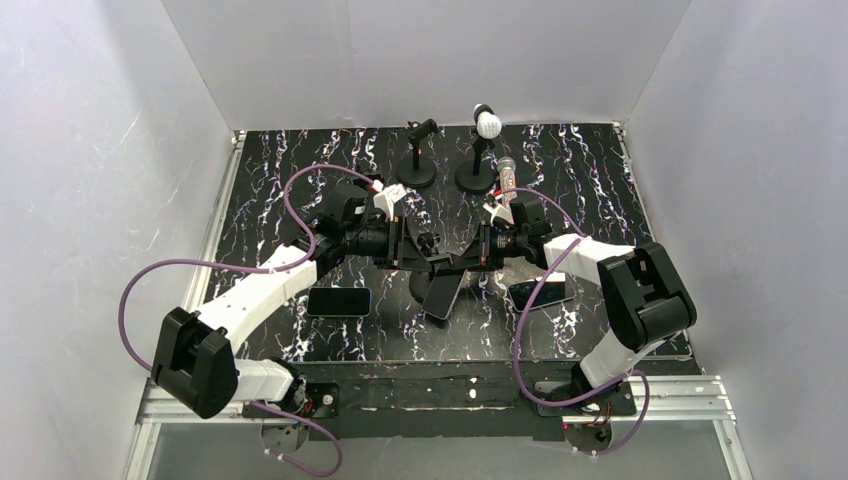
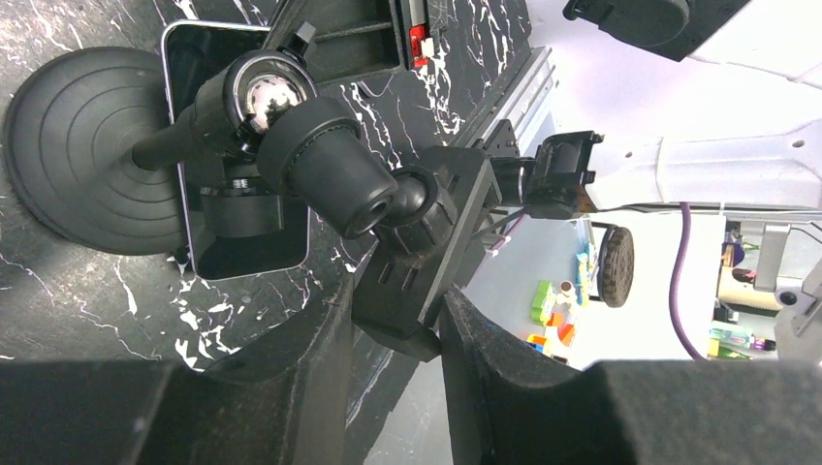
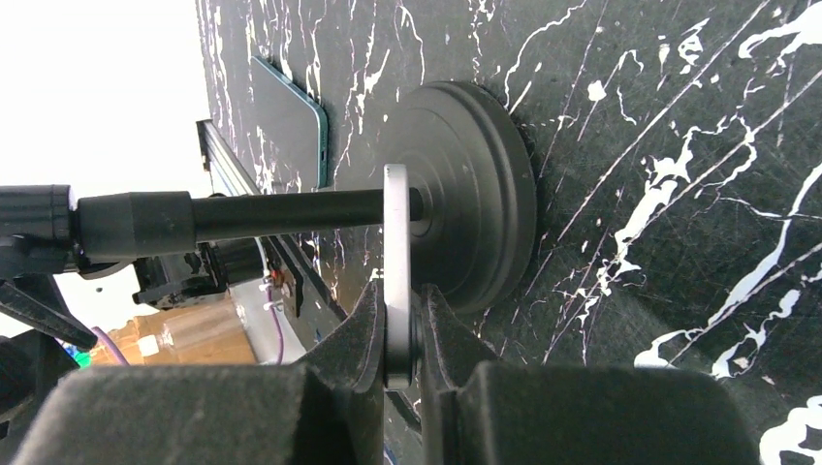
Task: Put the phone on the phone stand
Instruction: Move the phone stand to the center of the board.
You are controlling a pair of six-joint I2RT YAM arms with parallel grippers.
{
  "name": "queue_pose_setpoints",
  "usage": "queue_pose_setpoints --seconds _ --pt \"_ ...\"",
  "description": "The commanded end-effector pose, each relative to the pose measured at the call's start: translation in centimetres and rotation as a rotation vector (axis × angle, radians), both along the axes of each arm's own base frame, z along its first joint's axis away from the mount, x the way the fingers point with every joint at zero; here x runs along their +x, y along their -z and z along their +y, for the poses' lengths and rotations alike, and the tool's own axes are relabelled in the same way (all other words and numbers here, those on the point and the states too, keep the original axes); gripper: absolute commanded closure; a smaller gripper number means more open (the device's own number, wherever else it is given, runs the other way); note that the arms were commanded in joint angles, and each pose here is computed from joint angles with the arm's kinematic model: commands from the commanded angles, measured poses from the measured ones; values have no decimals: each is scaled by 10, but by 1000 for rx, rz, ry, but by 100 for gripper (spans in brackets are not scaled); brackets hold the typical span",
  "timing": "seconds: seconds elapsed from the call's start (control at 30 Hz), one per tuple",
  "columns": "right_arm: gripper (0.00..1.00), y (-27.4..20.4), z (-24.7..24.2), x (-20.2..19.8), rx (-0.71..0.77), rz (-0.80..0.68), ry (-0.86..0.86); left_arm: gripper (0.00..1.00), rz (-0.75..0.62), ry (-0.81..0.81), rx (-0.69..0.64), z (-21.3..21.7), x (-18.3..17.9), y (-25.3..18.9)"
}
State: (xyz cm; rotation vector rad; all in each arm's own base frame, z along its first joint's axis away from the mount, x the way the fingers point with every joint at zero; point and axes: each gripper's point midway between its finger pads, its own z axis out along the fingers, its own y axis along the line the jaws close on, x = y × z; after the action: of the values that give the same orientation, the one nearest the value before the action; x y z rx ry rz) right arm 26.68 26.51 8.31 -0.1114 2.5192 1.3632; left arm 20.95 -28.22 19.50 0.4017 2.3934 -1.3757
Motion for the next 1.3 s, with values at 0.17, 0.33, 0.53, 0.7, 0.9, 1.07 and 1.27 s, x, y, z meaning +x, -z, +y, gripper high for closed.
queue_pose_setpoints --seconds 0.17,0.33,0.53,0.7,0.9,1.07,1.27 --pt "99 24 -12 17 -117 -58 46 100 -54 87 -174 -12 -14 -73" --pt "99 26 -13 17 -128 -53 48 100 -47 97 -196 -13 -16 -80" --pt "99 31 -16 16 -147 -43 49 100 -41 110 -267 -16 -19 -95" --pt "99 34 -18 14 -159 -41 48 100 -38 101 -279 -14 -19 -101" --pt "99 36 -19 14 -169 -37 47 100 -2 100 -308 -10 -16 -100" --pt "99 38 -20 14 -179 -35 47 100 35 118 -312 -10 -17 -95" --pt "99 40 -21 15 -189 -36 48 100 60 157 -319 -12 -20 -97"
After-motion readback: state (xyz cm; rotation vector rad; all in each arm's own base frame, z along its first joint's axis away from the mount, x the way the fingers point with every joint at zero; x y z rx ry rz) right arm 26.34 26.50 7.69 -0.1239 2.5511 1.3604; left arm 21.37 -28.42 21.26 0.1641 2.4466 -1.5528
